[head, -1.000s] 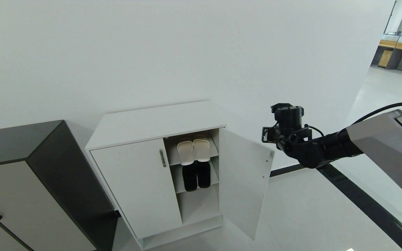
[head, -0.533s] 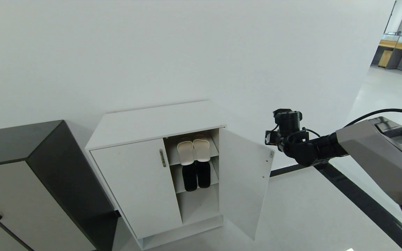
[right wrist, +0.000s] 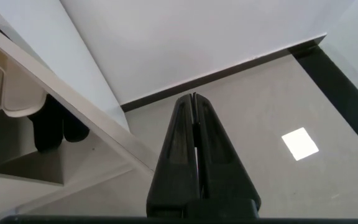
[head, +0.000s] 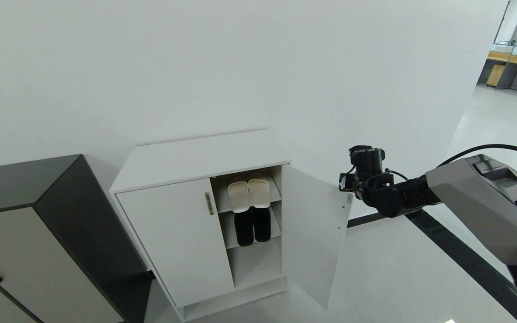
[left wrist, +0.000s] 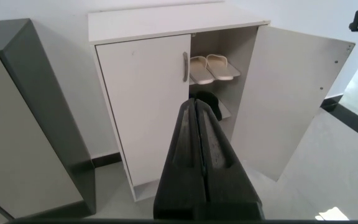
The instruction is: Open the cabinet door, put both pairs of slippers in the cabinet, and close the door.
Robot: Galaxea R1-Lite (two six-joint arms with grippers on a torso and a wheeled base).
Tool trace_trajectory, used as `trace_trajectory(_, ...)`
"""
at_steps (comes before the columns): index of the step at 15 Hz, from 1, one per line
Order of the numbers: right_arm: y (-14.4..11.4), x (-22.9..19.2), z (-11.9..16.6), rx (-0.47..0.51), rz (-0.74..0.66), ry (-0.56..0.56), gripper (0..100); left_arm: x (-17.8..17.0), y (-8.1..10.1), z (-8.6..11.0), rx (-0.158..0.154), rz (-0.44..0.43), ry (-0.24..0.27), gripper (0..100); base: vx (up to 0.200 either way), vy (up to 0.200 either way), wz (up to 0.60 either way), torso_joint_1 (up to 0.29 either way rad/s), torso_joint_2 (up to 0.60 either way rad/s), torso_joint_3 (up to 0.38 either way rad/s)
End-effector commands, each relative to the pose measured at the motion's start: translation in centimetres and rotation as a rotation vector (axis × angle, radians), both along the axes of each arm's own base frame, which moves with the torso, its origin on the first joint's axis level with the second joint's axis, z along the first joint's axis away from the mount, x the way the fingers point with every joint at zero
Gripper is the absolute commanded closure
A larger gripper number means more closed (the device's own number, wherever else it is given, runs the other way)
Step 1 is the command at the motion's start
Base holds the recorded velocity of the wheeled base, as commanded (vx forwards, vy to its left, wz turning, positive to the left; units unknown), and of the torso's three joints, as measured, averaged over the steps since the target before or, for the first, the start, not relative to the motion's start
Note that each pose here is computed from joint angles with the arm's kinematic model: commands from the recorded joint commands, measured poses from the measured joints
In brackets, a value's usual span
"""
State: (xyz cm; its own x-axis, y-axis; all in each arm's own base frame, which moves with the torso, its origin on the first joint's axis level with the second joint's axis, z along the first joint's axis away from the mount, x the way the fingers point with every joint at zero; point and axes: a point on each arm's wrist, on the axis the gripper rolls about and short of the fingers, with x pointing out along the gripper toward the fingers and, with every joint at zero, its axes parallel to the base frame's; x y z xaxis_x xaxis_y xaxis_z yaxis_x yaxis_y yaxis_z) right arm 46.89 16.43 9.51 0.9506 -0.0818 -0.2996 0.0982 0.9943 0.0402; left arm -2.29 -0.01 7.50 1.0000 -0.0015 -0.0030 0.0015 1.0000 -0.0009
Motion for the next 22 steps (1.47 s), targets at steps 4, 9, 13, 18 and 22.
trace_trajectory(4, 0.5, 0.1, -1.4, -0.010, 0.009, 0.026, 100, 0.0, 0.0, 0.0, -0.002, 0.000, 0.002, 100, 0.000, 0.000, 0.00, 0.000, 0.00, 0.000)
trace_trajectory(9, 1.5, -0.7, -1.9, -0.018, 0.032, 0.049, 100, 0.0, 0.0, 0.0, -0.002, 0.000, 0.002, 100, 0.000, 0.000, 0.00, 0.000, 0.00, 0.000)
trace_trajectory(13, 3.0, -2.5, -1.3, -0.026, 0.072, 0.062, 100, 0.0, 0.0, 0.0, -0.002, 0.000, 0.002, 100, 0.000, 0.000, 0.00, 0.000, 0.00, 0.000)
trace_trajectory(18, 7.4, -8.3, -0.7, -0.040, 0.204, 0.106, 100, 0.0, 0.0, 0.0, -0.004, 0.000, 0.002, 100, 0.000, 0.000, 0.00, 0.000, 0.00, 0.000)
trace_trajectory(22, 8.0, -10.0, 0.4, -0.025, 0.244, 0.063, 100, 0.0, 0.0, 0.0, -0.004, 0.000, 0.002, 100, 0.000, 0.000, 0.00, 0.000, 0.00, 0.000)
